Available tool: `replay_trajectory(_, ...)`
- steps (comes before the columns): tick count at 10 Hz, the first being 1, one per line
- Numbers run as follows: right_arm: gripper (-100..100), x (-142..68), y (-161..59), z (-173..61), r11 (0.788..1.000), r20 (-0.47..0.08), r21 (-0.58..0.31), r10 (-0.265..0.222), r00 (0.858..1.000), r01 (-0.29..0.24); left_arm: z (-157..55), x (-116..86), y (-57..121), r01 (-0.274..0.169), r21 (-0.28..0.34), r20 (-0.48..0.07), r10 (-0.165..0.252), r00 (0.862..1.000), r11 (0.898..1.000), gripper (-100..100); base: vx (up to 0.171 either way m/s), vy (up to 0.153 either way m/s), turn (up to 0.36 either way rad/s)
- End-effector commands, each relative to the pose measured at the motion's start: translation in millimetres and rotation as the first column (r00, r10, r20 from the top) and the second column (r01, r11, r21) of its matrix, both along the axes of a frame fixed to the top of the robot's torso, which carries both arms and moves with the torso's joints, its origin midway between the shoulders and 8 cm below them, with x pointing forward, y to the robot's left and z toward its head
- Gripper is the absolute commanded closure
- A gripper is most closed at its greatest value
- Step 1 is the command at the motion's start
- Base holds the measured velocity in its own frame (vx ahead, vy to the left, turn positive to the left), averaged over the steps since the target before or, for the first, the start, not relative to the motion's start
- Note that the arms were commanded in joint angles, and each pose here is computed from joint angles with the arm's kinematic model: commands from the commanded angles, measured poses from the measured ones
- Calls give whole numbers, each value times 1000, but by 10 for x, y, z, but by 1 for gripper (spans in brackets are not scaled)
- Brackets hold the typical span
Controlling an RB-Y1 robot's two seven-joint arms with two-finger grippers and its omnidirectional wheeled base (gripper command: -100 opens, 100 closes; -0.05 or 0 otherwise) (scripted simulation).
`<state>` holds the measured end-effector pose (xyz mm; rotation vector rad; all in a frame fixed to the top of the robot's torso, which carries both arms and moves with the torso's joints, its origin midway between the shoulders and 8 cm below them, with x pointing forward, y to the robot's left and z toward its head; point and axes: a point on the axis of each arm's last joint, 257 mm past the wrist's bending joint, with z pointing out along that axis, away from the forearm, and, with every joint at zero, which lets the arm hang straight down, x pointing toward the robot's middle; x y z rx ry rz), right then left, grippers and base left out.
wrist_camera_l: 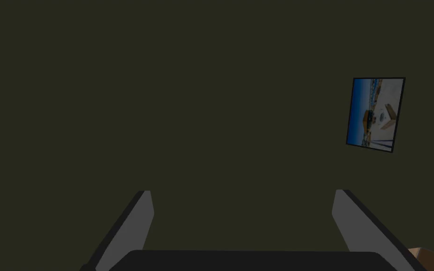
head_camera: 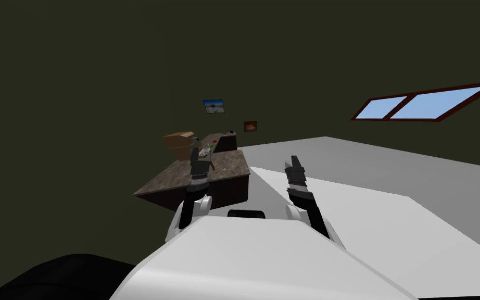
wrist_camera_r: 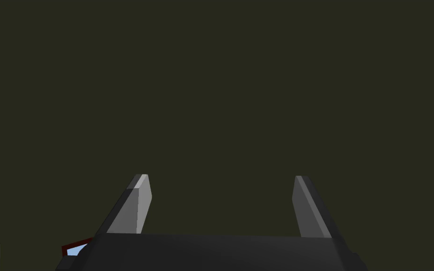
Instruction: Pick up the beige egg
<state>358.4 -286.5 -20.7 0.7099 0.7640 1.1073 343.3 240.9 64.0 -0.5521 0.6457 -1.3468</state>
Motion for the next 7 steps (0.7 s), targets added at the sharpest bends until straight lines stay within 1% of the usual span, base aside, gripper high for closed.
replay_trajectory(1,0,0,0,0,1000,0,0,0,1000,0,-37,65,-35,20,24,-31,-20,999,1000,-100,-9,7,-34)
replay_trajectory(3,0,0,0,0,1000,0,0,0,1000,0,-75,150,-46,36,31,-68,-34,997,999,-100,-17,19,-43)
replay_trajectory(5,0,0,0,0,1000,0,0,0,1000,0,-91,234,-45,50,27,-102,-47,994,998,-100,-32,27,-55)
replay_trajectory(7,0,0,0,0,1000,0,0,0,1000,0,-131,306,-30,52,17,-136,-49,990,998,-100,-23,12,-26)
